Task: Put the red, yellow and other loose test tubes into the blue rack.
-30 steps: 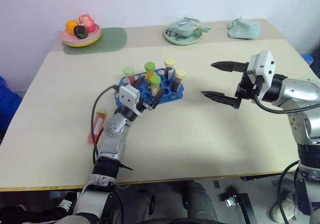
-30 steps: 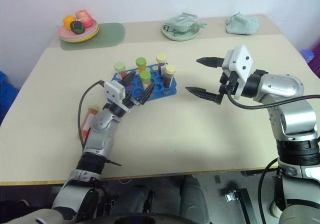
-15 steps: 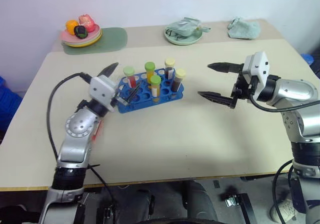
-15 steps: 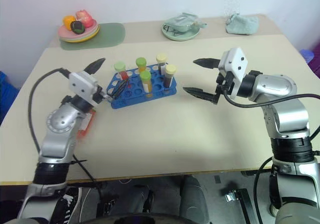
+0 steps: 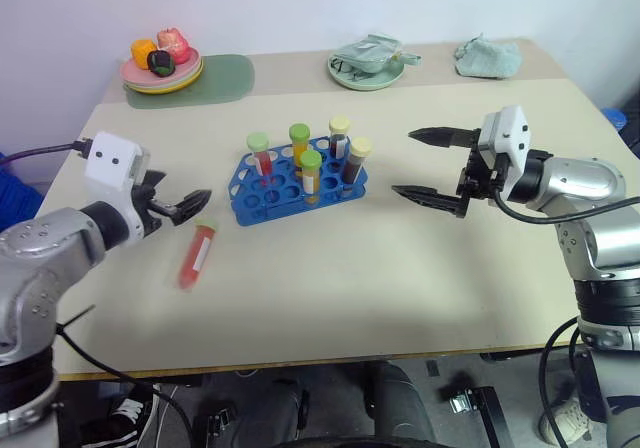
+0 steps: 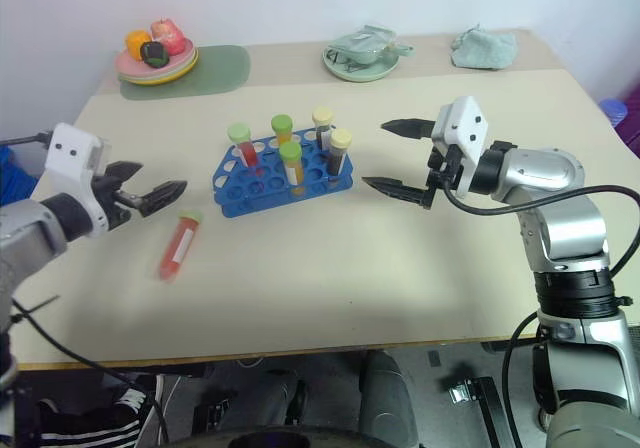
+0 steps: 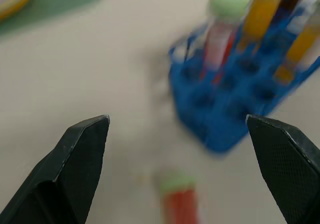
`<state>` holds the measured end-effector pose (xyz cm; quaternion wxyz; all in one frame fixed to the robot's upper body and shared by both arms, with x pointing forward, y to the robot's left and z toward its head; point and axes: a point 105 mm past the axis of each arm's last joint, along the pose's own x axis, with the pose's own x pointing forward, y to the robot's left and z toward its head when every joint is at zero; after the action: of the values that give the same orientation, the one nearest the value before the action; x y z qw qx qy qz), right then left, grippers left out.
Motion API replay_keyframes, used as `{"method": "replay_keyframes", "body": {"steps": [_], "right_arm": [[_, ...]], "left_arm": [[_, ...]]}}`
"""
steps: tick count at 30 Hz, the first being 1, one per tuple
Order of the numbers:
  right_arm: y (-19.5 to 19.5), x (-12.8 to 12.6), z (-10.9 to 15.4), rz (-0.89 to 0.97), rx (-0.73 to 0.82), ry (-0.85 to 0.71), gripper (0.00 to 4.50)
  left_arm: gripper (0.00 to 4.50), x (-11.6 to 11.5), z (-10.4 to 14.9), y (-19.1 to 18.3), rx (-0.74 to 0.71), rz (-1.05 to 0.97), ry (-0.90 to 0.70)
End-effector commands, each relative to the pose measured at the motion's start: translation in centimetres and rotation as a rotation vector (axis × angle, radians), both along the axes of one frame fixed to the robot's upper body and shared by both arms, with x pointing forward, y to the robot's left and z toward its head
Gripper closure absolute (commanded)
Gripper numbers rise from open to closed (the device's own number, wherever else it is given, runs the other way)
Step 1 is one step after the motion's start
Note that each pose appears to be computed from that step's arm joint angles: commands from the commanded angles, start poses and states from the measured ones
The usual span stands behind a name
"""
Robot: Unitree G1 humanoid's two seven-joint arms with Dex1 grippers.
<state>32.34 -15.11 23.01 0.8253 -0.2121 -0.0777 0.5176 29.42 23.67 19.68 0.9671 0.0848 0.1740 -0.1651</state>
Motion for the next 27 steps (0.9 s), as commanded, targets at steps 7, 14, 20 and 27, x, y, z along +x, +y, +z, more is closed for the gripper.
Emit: {"method": "replay_keyframes", "body": {"steps": [7, 14, 20, 27], "right_arm": [[0.5, -0.1, 1.4, 0.027, 0.001, -0.066, 0.00], [-0.1, -0.9, 0.9, 0.046, -0.014, -0.025, 0.00], [-0.4, -4.8, 0.3, 0.202, -0.036, 0.161, 0.00], [-0.1, -6.2, -0.3, 0.241, -0.057, 0.225, 0.00]], "left_arm": [[0.03, -2.0, -3.4, 2.6, -0.041, 0.079, 0.439], [0.03, -1.1, -5.2, 2.6, -0.099, 0.111, 0.581], [0.03, 0.1, -5.1, 0.1, -0.097, 0.051, 0.627], [0.03, 0.6, -5.5, -0.6, -0.120, 0.061, 0.692]]}}
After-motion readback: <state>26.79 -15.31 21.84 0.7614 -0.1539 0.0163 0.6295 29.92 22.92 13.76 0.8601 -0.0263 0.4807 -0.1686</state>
